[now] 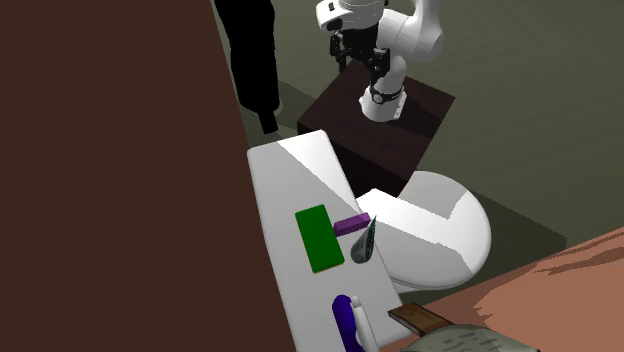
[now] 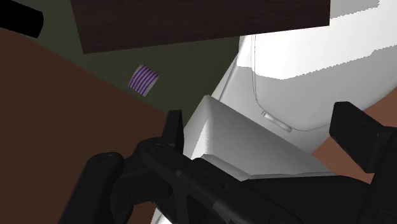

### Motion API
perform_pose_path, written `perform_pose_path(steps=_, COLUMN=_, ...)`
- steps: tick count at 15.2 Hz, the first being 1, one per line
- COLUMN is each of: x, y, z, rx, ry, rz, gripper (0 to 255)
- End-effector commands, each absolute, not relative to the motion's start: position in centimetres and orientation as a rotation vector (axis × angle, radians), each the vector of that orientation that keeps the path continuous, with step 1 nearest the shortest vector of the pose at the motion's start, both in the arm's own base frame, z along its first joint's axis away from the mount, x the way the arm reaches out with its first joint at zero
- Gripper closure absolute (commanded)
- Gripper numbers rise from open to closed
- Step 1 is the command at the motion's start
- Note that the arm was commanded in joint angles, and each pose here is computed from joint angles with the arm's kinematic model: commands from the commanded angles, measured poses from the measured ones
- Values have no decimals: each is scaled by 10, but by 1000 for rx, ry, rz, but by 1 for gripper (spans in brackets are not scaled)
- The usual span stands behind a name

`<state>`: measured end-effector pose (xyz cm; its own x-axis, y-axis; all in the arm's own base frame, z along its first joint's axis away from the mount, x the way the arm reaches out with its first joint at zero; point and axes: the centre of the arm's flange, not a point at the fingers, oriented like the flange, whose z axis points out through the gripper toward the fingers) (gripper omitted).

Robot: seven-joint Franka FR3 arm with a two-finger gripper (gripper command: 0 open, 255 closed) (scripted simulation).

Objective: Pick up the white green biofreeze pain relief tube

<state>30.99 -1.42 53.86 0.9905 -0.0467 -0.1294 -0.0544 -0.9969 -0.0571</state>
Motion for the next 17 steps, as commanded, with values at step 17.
perform_pose_path(steps=17, x=479, y=106, z=569, rx=-3084, ry=120, rz=168, gripper=0)
